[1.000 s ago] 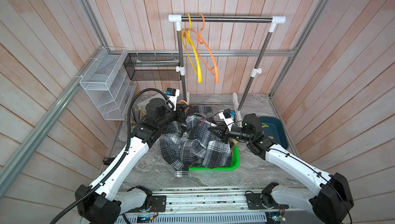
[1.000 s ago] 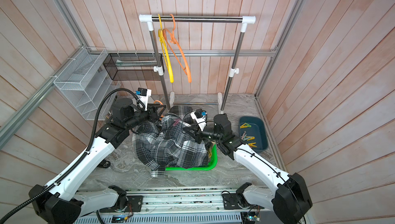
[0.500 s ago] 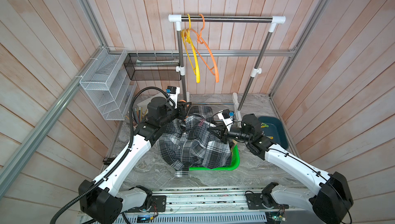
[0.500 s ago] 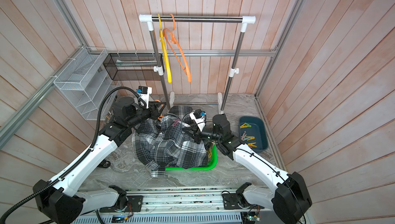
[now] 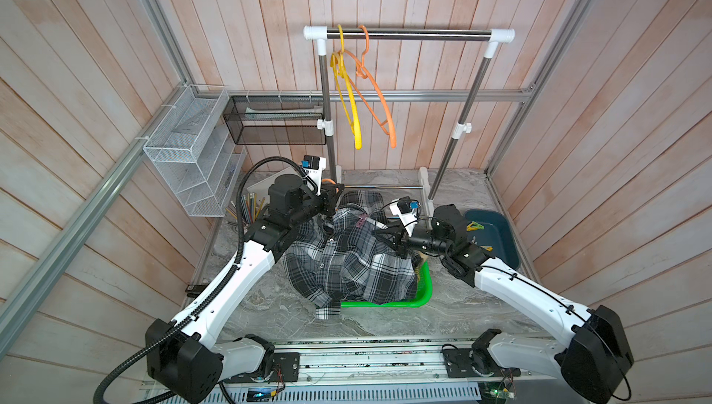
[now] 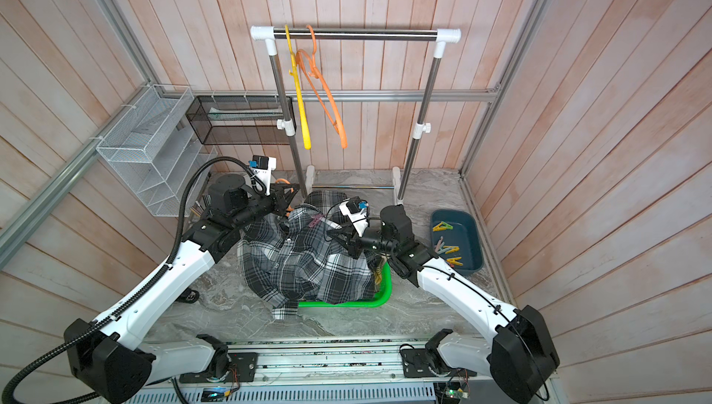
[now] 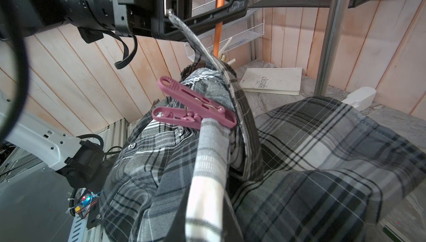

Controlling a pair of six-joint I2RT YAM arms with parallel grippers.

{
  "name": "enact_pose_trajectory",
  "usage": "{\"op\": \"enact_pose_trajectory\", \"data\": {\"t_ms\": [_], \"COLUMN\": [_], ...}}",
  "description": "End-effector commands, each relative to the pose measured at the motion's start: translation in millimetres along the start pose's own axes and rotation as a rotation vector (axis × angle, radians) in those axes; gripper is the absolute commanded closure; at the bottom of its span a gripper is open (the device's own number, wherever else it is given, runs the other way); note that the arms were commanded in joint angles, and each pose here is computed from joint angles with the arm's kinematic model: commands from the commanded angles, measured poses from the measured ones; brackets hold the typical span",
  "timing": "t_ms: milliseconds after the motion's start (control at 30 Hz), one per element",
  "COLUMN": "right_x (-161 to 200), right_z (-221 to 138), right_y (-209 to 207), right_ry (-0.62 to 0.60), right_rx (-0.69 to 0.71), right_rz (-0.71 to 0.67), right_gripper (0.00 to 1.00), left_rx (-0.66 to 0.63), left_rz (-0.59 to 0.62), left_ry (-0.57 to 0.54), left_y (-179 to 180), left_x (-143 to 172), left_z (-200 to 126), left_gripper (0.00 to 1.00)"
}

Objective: Remove the clothespins securing long-sleeve shirts to the hanger
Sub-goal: Remove the clamp from the hanger.

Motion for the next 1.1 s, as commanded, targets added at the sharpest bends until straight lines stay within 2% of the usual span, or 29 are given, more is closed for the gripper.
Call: {"op": "enact_pose_trajectory", "data": {"t_ms": [0, 167, 233, 400, 733, 1067], "right_x": [-14.1, -21.0, -25.0, -32.7, -49.4, -48.3], "right_z": [-1.4, -11.9, -15.8, -20.9, -3.3, 19.0], "right_y": [4.3, 4.8, 4.9, 10.6, 16.1, 25.5], "right_ry": [-0.006, 0.003, 0.01, 0.015, 0.057, 0.122], "right_rx": [0.007, 0.09, 0.122, 0.125, 0.188, 0.164], "right_rz": [-0.052, -0.129, -0.167, -0.258, -0.438, -0.525], "right_gripper": [0.79, 0.49, 0.45, 0.39, 0.38, 0.36], "left_rx": [-0.001, -0.022, -0.031, -0.037, -0.035, -0.031], "left_rz": [0.04, 0.058, 0.059, 0.059, 0.054, 0.046], "left_ry": [-0.01, 0.017, 0.024, 0.032, 0.036, 0.041], "left_y": [1.2, 3.5, 4.7, 5.6, 4.6, 4.9], "left_x": [0.6, 3.2, 4.3, 5.6, 3.3, 3.6], "left_z": [1.8, 3.2, 3.9, 4.2, 4.9, 7.2], "left_gripper": [1.0, 1.0, 1.0, 1.0, 1.0, 1.0]}}
Point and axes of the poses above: each gripper's point midway between its finger pads, its own z axis out along the fingers, its own y axis along the line the jaws close on, x = y × z, the point moved 9 cm from there along -z, back along the fingers, and after that the axes turned 5 degrees about -z, right-handed, at the moved point
